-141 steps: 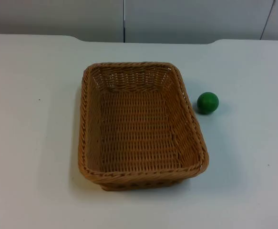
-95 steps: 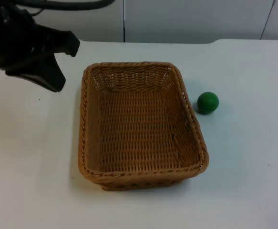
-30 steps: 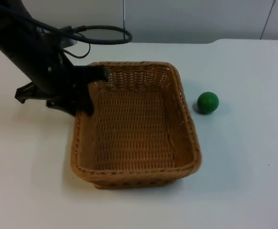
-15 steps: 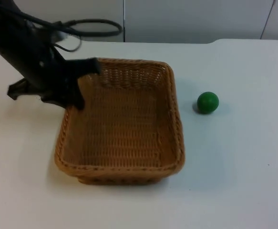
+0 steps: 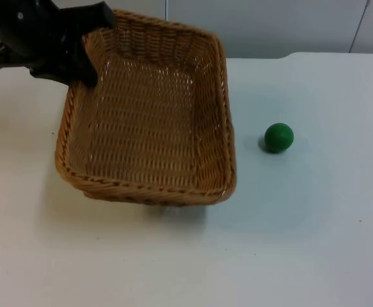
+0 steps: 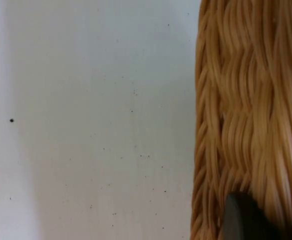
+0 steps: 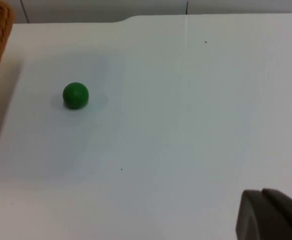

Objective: Pick up the basket with the left hand and place the ball into the basket with the right hand.

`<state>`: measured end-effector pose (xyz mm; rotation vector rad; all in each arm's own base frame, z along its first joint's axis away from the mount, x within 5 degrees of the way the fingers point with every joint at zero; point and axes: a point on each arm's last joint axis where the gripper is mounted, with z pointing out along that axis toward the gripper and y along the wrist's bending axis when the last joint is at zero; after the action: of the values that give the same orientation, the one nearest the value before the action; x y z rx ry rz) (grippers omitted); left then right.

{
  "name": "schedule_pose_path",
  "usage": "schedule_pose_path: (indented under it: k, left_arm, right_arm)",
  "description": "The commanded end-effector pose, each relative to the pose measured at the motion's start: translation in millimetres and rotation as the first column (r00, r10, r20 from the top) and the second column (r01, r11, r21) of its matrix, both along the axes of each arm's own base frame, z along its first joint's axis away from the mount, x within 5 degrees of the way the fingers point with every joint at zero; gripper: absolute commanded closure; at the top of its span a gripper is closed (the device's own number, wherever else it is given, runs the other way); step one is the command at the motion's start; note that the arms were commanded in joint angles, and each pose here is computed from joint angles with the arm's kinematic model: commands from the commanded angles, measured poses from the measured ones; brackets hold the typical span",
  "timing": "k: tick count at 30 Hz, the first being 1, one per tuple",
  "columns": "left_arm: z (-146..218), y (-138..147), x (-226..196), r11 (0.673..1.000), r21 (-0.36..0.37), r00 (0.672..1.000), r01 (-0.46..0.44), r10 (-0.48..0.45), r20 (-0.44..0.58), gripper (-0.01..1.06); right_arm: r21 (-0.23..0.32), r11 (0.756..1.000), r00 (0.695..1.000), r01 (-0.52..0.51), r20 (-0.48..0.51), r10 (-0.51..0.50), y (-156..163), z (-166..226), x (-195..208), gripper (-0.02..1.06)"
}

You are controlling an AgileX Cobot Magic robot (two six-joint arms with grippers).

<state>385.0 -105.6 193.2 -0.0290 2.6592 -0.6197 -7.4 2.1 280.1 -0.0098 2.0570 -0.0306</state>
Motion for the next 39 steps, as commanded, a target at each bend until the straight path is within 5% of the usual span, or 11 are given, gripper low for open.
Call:
schedule_pose_path:
  k: [1,24,39]
  left_arm:
    - [6.7,0.4,-0.8,1.0,-0.022,1.0,-0.015,0.015,0.006,1.05]
    - [5.0,13.1,4.1,0.992,-0.123,0.999,-0.042,0.04,-0.014,1.05]
    - [5.3,14.3,5.7,0.993,-0.112,0.999,-0.05,0.05,0.004,1.05]
  right_arm:
    - [0.003,1.0,1.0,0.0,0.006,0.0,0.4,-1.2,0.6,1.05]
    - [0.003,1.0,1.0,0.0,0.006,0.0,0.4,-1.2,0.6,1.05]
    - [0.003,1.0,1.0,0.0,0.006,0.0,0.4,-1.2,0.6,1.05]
